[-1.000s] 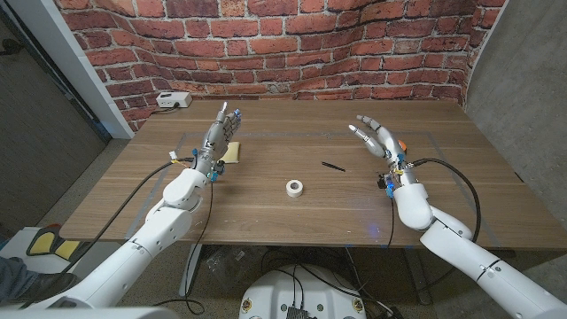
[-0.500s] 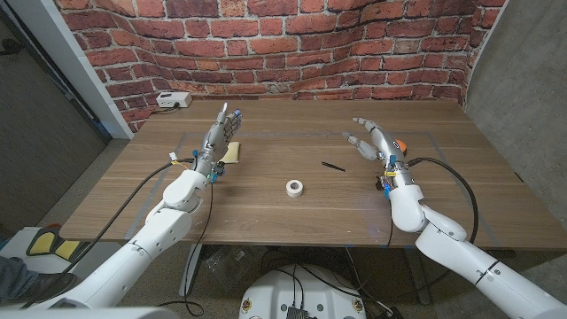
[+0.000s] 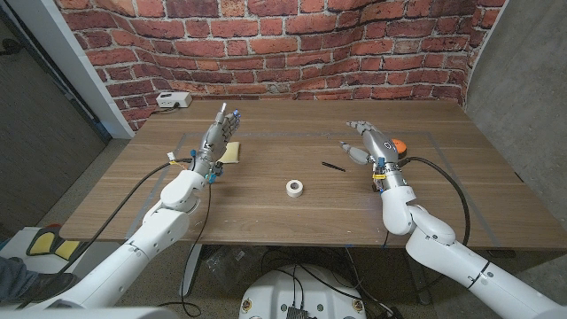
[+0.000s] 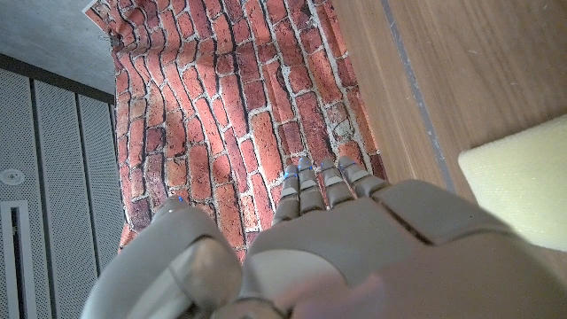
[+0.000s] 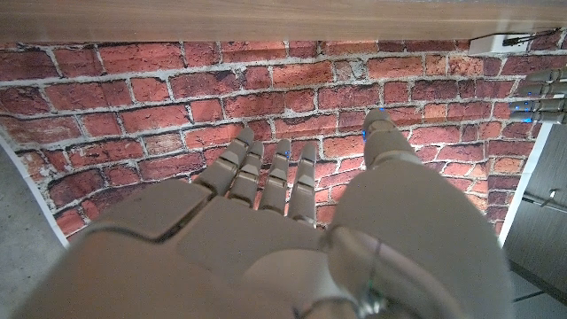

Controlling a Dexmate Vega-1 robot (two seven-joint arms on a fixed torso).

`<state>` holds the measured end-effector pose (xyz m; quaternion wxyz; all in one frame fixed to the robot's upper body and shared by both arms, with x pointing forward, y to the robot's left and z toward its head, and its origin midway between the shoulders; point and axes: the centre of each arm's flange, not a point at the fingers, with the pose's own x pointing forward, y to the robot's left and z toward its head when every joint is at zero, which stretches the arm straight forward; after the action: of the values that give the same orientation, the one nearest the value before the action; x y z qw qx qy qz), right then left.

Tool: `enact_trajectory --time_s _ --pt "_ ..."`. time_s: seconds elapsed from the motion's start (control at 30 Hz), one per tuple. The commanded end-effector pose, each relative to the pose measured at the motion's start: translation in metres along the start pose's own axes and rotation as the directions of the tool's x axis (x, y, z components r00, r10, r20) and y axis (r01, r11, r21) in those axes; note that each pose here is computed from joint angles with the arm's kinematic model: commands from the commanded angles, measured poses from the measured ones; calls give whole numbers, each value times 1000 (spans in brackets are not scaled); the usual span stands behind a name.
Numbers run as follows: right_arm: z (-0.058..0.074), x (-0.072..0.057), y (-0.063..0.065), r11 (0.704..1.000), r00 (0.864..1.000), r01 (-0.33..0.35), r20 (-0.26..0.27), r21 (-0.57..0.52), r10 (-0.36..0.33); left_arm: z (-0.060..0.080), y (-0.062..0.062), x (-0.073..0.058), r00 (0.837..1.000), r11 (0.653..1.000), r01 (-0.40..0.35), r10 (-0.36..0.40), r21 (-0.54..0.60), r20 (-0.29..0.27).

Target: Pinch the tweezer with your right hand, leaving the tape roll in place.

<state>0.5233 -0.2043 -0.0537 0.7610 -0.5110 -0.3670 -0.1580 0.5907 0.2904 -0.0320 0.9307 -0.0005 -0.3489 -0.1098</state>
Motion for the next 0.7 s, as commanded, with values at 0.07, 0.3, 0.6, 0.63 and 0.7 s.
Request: enact_trajectory --time_s 0.07,0.3,0.6,0.63,0.7 --pt "18 7 7 988 992 -118 -51 -96 114 -1 8 -5 1000 1000 -2 2 1 -21" --pt "23 11 14 973 979 -191 -94 -130 179 -5 12 -3 1000 1000 0 -1 -22 -21" --pt "20 10 23 966 968 -230 -133 -116 215 -9 7 2 999 999 26 -27 -46 -21" --pt "19 10 25 965 966 -235 -137 -113 219 -9 7 2 999 998 30 -31 -48 -21" --pt "18 10 27 965 963 -240 -146 -102 225 -8 6 3 999 998 34 -35 -45 -21"
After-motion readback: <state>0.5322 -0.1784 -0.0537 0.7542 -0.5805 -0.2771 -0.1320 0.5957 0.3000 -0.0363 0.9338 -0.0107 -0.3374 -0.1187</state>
